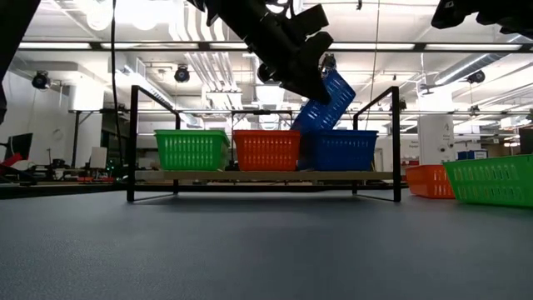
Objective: Stack baskets on shelf by color
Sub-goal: Stack the blue basket on top of the blue basket on the shelf
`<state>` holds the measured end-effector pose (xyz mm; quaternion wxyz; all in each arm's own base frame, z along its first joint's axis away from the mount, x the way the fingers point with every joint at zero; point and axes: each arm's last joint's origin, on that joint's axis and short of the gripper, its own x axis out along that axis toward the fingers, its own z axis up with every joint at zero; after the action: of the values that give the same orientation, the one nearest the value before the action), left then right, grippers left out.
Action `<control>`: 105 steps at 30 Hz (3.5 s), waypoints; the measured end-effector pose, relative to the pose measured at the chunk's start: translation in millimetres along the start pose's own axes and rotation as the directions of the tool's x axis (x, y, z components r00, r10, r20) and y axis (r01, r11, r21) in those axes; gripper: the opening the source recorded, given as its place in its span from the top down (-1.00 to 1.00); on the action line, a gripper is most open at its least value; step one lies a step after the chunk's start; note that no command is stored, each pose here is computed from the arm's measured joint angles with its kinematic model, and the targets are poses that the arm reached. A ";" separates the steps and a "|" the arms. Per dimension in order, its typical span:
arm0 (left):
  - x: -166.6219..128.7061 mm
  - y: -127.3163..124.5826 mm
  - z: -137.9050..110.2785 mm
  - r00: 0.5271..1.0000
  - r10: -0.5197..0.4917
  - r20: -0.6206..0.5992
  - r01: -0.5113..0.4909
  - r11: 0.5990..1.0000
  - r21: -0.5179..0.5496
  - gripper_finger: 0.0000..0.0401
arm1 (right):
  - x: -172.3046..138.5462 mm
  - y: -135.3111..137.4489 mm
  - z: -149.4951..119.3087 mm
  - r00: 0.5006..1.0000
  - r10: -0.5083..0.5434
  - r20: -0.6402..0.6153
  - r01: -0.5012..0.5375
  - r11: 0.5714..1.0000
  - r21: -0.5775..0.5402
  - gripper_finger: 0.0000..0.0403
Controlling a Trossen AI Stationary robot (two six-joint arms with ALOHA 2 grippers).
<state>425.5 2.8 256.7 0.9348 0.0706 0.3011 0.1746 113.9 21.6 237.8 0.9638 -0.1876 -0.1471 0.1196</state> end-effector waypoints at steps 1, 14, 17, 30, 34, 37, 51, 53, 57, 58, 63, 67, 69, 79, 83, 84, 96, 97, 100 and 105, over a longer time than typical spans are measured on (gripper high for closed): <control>0.1 0.2 0.0 1.000 0.000 0.000 0.000 1.000 0.000 0.85 | 0.0 0.0 0.0 1.000 0.000 0.000 0.000 1.000 0.000 0.96; -3.9 -1.7 4.5 1.000 -0.008 0.015 0.008 1.000 -0.003 0.56 | 0.0 0.1 -0.3 1.000 0.001 -0.003 -0.001 1.000 0.008 0.96; -14.2 -13.8 9.0 0.993 -0.109 0.040 0.108 0.994 0.009 0.56 | 0.1 0.7 -2.1 1.000 0.005 -0.022 -0.005 1.000 0.012 0.96; -82.1 -123.6 -21.5 0.958 -0.284 0.047 0.253 0.908 0.335 0.80 | 11.1 -1.7 -5.2 0.982 0.005 -0.186 0.019 0.992 0.127 0.96; -99.5 -119.1 -33.2 0.952 -0.301 0.054 0.258 0.884 0.390 0.89 | 31.6 -4.9 -6.9 0.959 0.021 -0.283 0.016 0.992 0.129 0.96; -111.2 -104.9 -40.7 0.951 -0.298 0.080 0.242 0.881 0.407 0.95 | 48.0 -10.2 -1.3 0.942 0.029 -0.334 0.014 0.992 0.124 0.96; -162.6 -39.5 -105.7 0.892 -0.289 0.349 0.166 0.925 0.342 1.00 | 127.3 -26.7 2.6 0.632 0.155 -0.760 0.065 0.966 0.251 0.96; -169.7 -32.1 -110.1 0.878 -0.285 0.386 0.155 0.930 0.335 1.00 | 136.8 -28.0 1.5 0.548 0.185 -0.816 0.085 0.958 0.274 0.96; -185.6 -17.1 -115.6 0.854 -0.276 0.440 0.138 0.937 0.320 1.00 | 155.4 -33.4 3.1 0.407 0.175 -0.897 0.144 0.957 0.252 0.96; -188.7 -14.0 -117.5 0.850 -0.275 0.450 0.137 0.939 0.315 1.00 | 158.8 -33.3 0.4 0.354 0.175 -0.919 0.148 0.959 0.239 0.96; -195.9 -4.8 -130.7 0.842 -0.274 0.466 0.149 0.946 0.288 1.00 | 181.1 -36.0 -6.1 0.204 0.157 -0.966 0.148 0.971 0.189 0.96; -196.5 -2.2 -138.4 0.841 -0.274 0.466 0.151 0.947 0.284 1.00 | 198.7 -37.0 -18.3 0.118 0.148 -0.982 0.130 0.978 0.163 0.96; -196.9 -1.7 -139.4 0.839 -0.275 0.469 0.152 0.947 0.282 1.00 | 205.1 -38.5 -25.5 0.083 0.152 -0.985 0.109 0.981 0.161 0.96; -196.8 -1.5 -141.0 0.840 -0.276 0.467 0.153 0.947 0.284 1.00 | 221.4 -58.4 -67.3 -0.023 0.148 -0.989 0.049 0.988 0.147 0.96; -196.8 -1.5 -141.0 0.840 -0.276 0.467 0.153 0.947 0.284 1.00 | 219.5 -65.4 -78.8 -0.055 0.148 -0.987 0.061 0.988 0.145 0.96; -196.9 -1.4 -140.9 0.840 -0.275 0.467 0.153 0.947 0.284 1.00 | 218.7 -66.5 -81.3 -0.065 0.150 -0.987 0.063 0.987 0.146 0.96; -197.0 -1.4 -140.5 0.839 -0.275 0.469 0.154 0.947 0.281 1.00 | 215.1 -80.5 -85.7 -0.063 0.138 -0.988 0.094 0.987 0.132 0.96; -197.0 -1.4 -140.5 0.840 -0.275 0.469 0.154 0.947 0.281 1.00 | 214.9 -81.1 -85.9 -0.064 0.138 -0.988 0.095 0.987 0.132 0.96; -197.0 -1.4 -140.5 0.840 -0.275 0.469 0.154 0.947 0.281 1.00 | 215.4 -81.0 -86.7 -0.061 0.137 -0.989 0.095 0.987 0.131 0.96; -197.1 -1.4 -140.2 0.839 -0.275 0.469 0.154 0.948 0.280 1.00 | 215.8 -82.0 -83.7 -0.048 0.133 -0.990 0.091 0.987 0.129 0.96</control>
<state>194.1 -67.5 249.1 0.9796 0.1876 0.0715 0.0076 356.1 -17.9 247.7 0.7799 -0.1427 0.6088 -0.0275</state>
